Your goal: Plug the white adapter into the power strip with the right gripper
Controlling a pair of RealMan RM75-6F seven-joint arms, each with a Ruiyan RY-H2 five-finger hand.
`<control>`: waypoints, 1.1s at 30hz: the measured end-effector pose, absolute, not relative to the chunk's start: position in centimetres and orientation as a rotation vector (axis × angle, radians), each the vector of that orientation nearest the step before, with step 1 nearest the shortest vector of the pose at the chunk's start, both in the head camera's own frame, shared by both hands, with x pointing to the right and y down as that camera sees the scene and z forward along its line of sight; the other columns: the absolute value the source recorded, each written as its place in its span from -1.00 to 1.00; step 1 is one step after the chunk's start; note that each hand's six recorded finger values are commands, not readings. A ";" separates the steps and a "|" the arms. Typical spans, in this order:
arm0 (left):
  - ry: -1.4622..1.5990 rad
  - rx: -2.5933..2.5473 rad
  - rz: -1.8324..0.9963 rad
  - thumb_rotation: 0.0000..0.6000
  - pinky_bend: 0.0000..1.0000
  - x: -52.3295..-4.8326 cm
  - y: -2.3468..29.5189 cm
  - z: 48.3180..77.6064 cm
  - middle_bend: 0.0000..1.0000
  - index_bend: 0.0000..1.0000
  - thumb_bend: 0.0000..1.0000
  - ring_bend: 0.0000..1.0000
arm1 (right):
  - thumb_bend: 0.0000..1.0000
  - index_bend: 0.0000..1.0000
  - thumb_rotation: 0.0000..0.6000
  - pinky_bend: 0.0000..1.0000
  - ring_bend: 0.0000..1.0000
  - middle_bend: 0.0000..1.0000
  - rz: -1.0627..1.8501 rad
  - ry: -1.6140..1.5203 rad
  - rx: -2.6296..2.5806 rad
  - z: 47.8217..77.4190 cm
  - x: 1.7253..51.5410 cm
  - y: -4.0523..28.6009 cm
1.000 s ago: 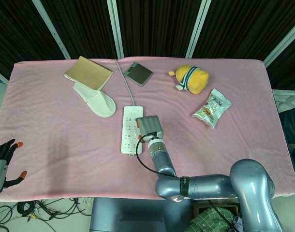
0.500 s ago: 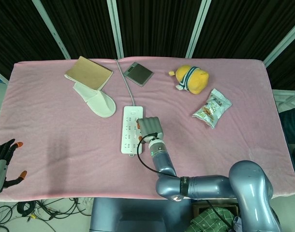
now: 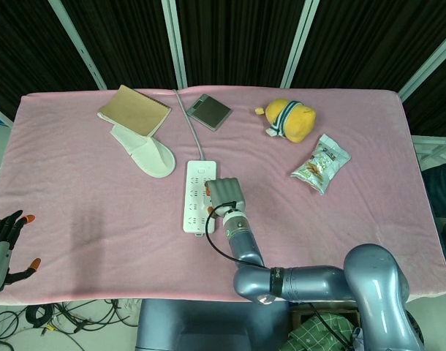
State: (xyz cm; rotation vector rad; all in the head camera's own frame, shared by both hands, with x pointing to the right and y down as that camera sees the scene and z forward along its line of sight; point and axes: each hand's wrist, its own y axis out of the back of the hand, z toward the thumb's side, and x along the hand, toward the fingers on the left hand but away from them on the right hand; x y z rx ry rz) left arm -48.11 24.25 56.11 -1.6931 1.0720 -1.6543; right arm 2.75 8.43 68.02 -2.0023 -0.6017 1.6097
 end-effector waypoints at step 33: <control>1.071 -1.700 -1.661 1.00 -0.99 -48.1 24.2 56.1 -0.98 -0.79 -0.45 -0.99 | 0.03 0.83 1.00 0.04 0.33 0.35 1.553 -0.510 -1.902 68.2 0.9 8.5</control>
